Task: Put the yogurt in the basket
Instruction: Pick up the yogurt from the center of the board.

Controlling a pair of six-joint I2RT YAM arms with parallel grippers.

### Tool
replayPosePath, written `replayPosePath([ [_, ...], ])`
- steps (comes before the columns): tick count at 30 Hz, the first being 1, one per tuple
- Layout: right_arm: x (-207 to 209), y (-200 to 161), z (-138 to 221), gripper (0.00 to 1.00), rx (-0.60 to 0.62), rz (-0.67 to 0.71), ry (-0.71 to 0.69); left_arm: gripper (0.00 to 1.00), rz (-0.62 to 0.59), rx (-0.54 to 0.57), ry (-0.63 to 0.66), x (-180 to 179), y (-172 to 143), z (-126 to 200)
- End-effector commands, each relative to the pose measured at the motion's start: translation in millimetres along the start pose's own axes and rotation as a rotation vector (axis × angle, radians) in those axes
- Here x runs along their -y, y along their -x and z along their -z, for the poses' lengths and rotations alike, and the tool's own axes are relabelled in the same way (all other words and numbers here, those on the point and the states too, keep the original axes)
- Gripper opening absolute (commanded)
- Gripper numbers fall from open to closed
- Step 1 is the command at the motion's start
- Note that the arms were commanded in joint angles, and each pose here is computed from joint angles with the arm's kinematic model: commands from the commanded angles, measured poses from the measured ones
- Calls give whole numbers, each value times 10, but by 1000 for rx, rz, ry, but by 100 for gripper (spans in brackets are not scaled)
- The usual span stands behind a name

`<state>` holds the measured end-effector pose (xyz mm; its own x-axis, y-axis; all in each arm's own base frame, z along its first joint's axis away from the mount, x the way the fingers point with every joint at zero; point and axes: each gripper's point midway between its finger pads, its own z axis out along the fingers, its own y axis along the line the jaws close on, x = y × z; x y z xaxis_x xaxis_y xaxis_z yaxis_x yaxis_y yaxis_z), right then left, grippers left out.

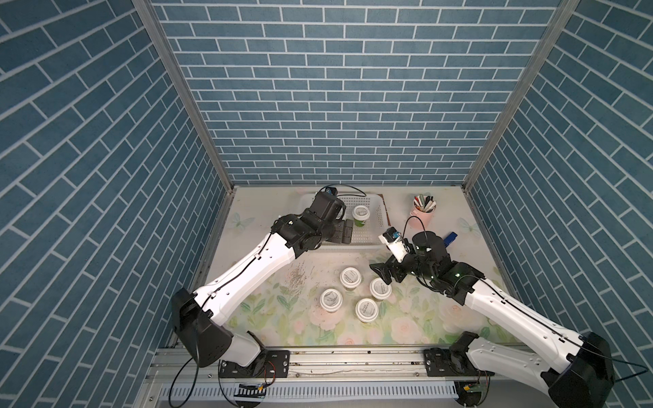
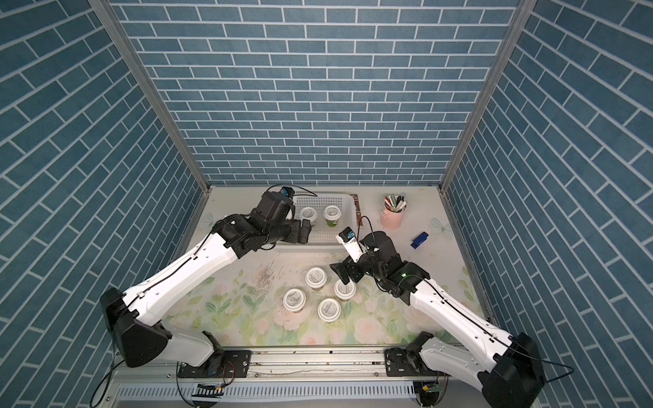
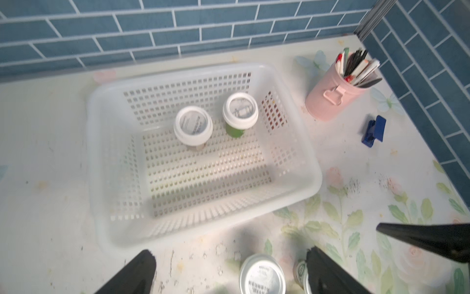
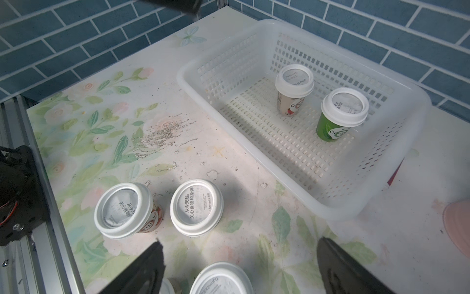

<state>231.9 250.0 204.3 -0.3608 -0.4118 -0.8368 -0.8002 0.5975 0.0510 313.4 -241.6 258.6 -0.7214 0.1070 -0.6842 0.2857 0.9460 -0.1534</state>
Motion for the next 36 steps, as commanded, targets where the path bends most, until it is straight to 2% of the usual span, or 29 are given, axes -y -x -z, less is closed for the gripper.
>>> replayPosePath([
  [1, -55, -90, 41, 96, -17, -39, 20, 98, 56, -56, 18, -35, -307, 72],
  [10, -64, -100, 77, 96, -19, -55, 21, 100, 92, -234, 46, 77, -1237, 161],
  [15, -69, -119, 62, 96, -24, -53, 25, 100, 96, -294, 59, 111, -1603, 161],
  [23, -87, -130, 96, 96, -20, -57, 31, 100, 122, -338, 94, 32, -1910, 10],
  [29, -100, -168, 68, 96, -29, -64, 40, 100, 147, -361, 64, 92, -2062, -138],
  [36, -100, -181, 52, 96, -31, -64, 42, 100, 122, -400, 90, 103, -2201, -260],
])
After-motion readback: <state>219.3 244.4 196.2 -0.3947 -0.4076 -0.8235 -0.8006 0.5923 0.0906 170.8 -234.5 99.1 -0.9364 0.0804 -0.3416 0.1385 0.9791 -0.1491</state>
